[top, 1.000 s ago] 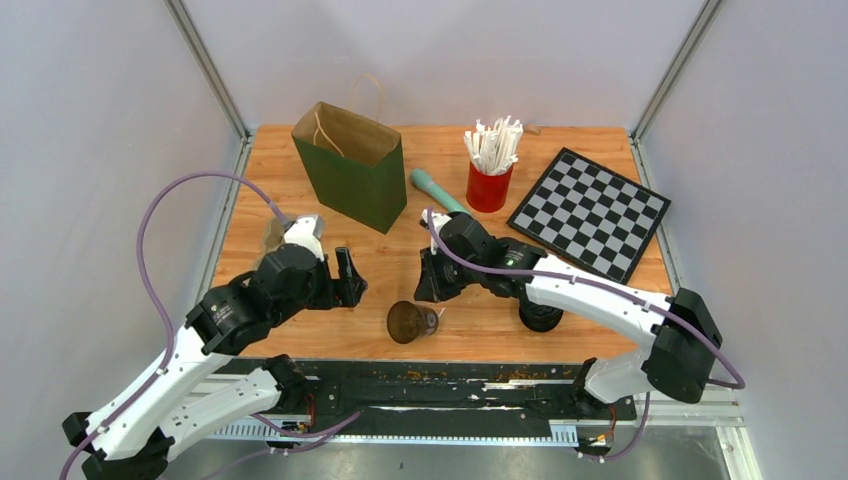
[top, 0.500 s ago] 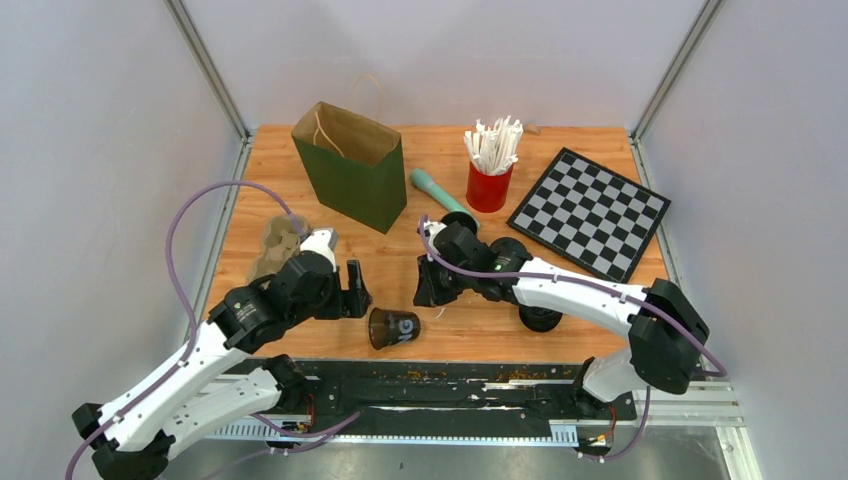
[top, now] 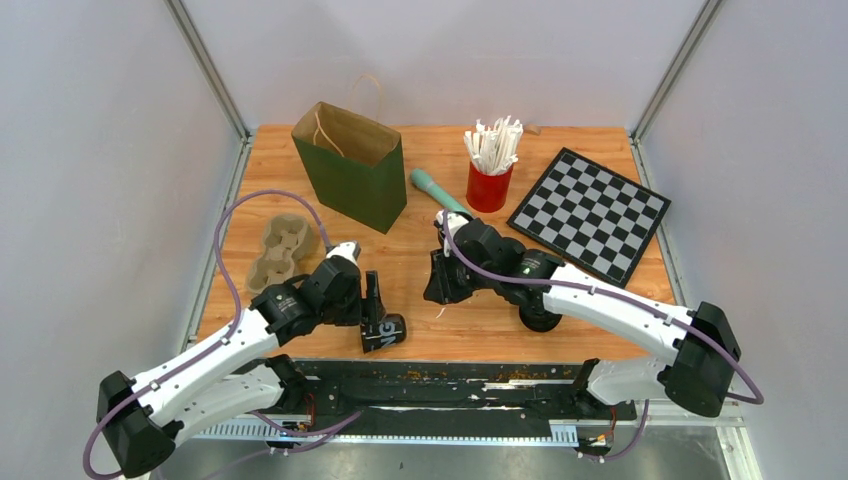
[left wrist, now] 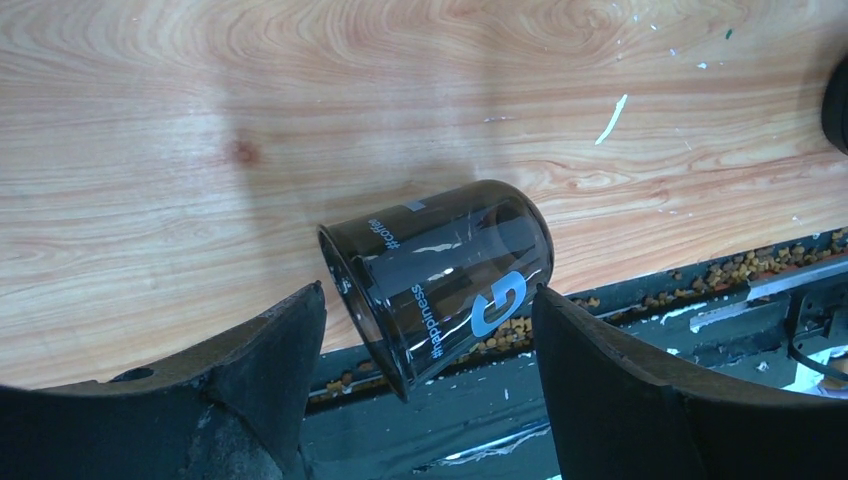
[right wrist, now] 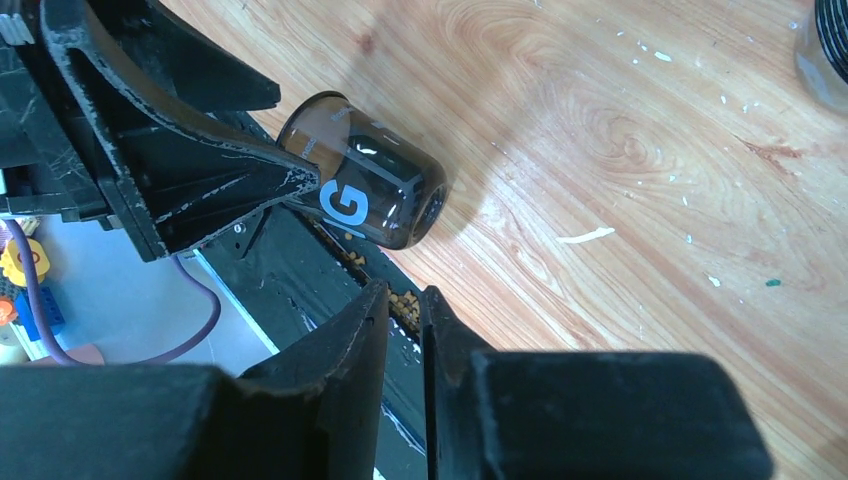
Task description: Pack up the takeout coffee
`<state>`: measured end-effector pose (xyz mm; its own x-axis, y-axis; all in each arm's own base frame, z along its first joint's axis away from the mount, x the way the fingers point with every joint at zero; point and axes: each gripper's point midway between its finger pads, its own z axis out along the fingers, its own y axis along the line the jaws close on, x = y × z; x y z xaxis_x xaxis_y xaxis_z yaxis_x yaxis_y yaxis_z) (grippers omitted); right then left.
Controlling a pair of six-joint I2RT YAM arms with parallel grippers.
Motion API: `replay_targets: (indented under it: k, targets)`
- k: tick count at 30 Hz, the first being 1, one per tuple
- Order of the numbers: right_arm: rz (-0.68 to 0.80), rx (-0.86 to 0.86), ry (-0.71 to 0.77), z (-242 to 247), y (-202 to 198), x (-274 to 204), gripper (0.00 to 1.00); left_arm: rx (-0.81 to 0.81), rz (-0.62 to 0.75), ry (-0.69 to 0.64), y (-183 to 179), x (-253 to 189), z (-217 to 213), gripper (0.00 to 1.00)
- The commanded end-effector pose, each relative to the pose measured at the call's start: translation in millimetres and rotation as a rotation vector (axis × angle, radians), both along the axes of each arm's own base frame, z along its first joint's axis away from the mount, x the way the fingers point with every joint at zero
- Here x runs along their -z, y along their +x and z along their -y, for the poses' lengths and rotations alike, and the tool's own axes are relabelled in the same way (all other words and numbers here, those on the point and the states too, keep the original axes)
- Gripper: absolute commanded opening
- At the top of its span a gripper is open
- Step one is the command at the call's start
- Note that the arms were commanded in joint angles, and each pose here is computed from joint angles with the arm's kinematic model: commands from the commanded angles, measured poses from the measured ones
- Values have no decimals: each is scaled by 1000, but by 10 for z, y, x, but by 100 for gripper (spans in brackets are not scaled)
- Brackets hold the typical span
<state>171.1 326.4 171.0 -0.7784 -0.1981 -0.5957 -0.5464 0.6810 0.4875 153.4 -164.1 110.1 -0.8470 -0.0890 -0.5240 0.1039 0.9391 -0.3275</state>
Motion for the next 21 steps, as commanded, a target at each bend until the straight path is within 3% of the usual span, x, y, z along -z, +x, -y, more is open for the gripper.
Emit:
replay_targets:
  k: [1,9,14,19,21]
  targets:
    - [36,0,1,58,-4,-86,20,-22,15,-100,45,-22,149,80]
    - [73,14,0,118,23,-226,29,-39,-42,-154,-22,99,234,64]
    - [86,28,-8,191,20,-306,60,-2,3,-156,44,-60,277,30]
    - [136,53,5,300,29,-488,97,21,65,27,217,-280,104,16]
    - [161,73,11,354,51,-592,100,53,67,114,280,-337,65,12]
